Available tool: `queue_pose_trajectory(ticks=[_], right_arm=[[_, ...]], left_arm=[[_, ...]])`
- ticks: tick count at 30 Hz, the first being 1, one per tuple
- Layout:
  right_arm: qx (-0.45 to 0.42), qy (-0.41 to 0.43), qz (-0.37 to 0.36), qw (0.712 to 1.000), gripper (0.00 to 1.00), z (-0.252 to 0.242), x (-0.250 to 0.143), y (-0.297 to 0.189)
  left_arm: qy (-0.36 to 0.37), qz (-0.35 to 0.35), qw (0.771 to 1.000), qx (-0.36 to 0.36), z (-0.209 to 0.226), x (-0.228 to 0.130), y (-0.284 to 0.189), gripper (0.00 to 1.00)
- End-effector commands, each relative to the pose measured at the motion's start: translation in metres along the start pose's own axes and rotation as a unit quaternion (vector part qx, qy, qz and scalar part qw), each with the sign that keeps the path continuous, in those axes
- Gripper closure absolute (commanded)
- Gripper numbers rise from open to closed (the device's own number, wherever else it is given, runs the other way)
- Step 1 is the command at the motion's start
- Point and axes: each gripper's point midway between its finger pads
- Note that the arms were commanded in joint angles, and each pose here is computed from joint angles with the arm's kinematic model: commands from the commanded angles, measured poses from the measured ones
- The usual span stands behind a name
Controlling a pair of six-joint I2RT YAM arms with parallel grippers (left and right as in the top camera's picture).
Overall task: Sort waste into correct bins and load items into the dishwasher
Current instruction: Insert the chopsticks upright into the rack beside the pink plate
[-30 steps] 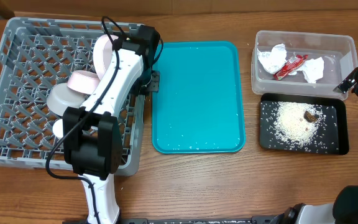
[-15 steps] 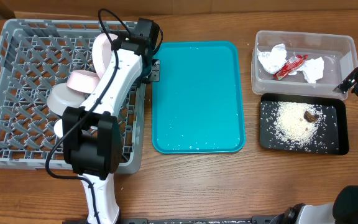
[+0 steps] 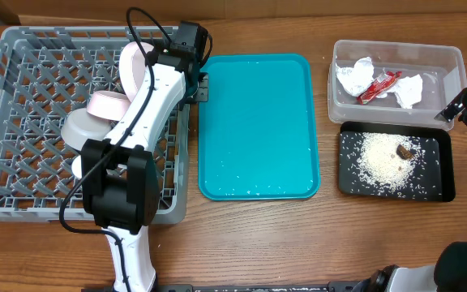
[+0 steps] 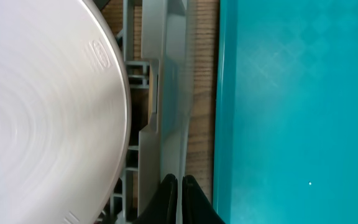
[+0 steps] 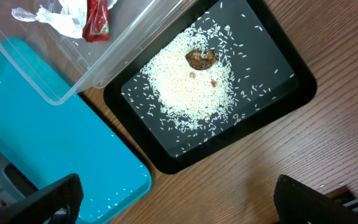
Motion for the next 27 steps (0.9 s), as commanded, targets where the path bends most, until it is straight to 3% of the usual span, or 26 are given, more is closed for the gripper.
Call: queue_pose_trajectory(ticks=[1,27], right_arm=[[0.011,-0.005,-0.015,1.000,0.00,0.0041,-0.0004,-0.0094],[0.010,-0.005,-0.015,1.000,0.00,0.0040,-0.0004,-0.0094]], left_arm=[[-0.013,0.007,0.999,0.029,0.0169,-0.0020,0.0097,0.93],[-0.015,0.003,0.999,0.045,0.0239,-0.0001,0.0097,0.94]])
Point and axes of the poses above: each gripper's point midway between its finger pads, its own y axis out along the fingers, its own z axis along the line the jaws close on, x = y × z, and after that the axes turned 8 degrees about y, right-handed
